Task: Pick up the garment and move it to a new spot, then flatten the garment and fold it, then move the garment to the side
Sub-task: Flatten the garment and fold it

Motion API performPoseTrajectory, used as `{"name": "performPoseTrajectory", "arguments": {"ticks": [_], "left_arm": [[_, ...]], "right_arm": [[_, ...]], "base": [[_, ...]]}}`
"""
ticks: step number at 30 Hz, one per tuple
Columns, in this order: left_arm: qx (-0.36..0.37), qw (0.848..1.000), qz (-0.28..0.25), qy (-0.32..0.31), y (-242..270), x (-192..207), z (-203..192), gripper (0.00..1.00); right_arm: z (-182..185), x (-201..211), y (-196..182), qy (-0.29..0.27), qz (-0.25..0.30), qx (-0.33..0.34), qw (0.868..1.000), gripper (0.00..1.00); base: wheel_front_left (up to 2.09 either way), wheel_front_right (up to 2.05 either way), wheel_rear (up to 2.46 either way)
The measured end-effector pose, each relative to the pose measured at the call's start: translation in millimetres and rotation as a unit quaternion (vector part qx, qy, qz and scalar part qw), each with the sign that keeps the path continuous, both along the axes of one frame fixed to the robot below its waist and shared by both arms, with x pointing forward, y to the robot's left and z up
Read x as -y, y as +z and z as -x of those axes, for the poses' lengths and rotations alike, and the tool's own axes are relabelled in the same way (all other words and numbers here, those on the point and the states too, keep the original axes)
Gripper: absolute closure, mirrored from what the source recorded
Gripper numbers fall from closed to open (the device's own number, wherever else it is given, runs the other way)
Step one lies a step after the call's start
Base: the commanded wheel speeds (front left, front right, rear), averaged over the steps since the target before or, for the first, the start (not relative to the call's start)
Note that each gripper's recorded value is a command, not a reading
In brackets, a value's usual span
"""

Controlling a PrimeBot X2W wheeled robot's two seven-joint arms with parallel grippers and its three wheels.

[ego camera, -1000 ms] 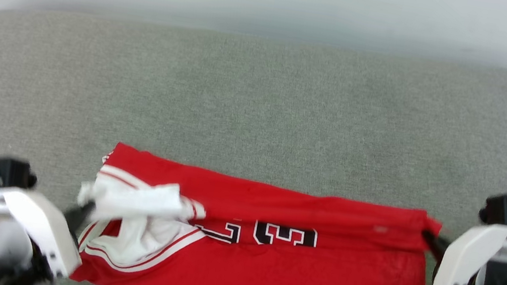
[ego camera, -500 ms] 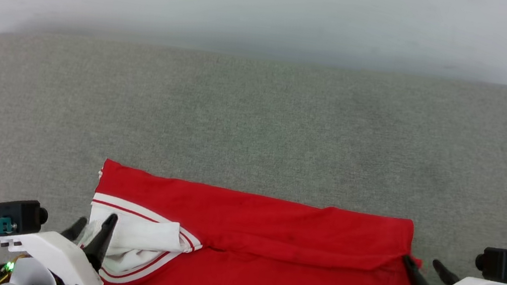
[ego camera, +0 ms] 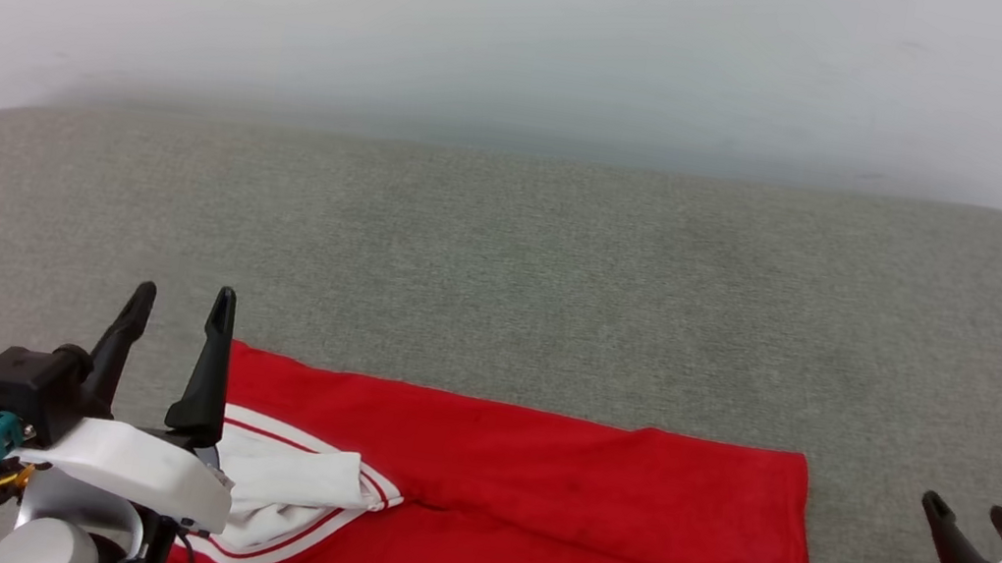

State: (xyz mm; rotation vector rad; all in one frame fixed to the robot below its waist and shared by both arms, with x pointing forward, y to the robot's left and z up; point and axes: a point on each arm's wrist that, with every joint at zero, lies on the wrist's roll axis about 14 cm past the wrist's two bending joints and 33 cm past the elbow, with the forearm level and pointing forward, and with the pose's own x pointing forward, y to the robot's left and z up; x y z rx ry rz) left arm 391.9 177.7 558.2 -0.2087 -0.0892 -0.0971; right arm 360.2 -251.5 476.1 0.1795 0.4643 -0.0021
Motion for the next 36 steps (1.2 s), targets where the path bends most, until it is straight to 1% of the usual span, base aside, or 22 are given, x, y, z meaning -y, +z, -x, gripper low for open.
{"name": "performPoseTrajectory", "arguments": {"ticks": [4,7,12,17,22,23,24,25,31,36], "left_arm": [[0.032,0.999,-0.035,0.019,13.6,-4.2,4.2,0.0],[0.042,0.998,-0.044,0.022,17.6,-2.3,6.5,0.0],[0.038,0.998,-0.05,0.026,13.0,-2.1,7.2,0.0],[0.026,0.998,-0.053,0.029,4.5,-4.7,1.1,0.0],[0.015,0.998,-0.056,0.032,-2.5,-7.9,-0.1,0.0],[0.014,0.998,-0.055,0.032,-3.1,-7.4,0.1,0.0],[0.014,0.998,-0.056,0.031,-3.5,-6.9,0.4,0.0],[0.013,0.998,-0.056,0.031,-3.4,-6.6,0.7,0.0],[0.02,0.998,-0.057,0.024,3.0,-1.9,5.0,0.0],[0.022,0.998,-0.059,0.017,6.2,3.4,12.3,0.0]], "right_arm": [[0.8,7.6,-13.4,0.006,0.012,-0.059,0.998,0.0],[0.9,0.5,-31.1,0.02,0.008,-0.106,0.994,0.0],[-4.6,-33.3,-61.5,0.055,-0.019,-0.164,0.985,0.0],[-7.2,-71.7,-94.8,0.094,-0.053,-0.218,0.97,0.0],[-9.8,-86.9,-111.1,0.117,-0.061,-0.247,0.96,0.0],[-9.5,-87.6,-112.6,0.119,-0.061,-0.25,0.959,0.65],[-10.1,-88.2,-112.5,0.121,-0.061,-0.25,0.959,0.9],[-10.3,-88.4,-111.9,0.122,-0.06,-0.249,0.959,1.0],[-9.9,-91.1,-99.2,0.134,-0.049,-0.224,0.964,1.0],[-12.0,-75.3,-78.8,0.123,-0.033,-0.189,0.974,1.0]], "base": [[0.0,0.0,0.0],[0.0,0.0,0.0],[0.0,0.0,0.0],[0.0,0.0,0.0],[0.0,0.0,0.0],[0.0,0.0,0.0],[0.0,0.0,0.0],[0.0,0.0,0.0],[0.0,0.0,0.0],[0.0,0.0,0.0]]}}
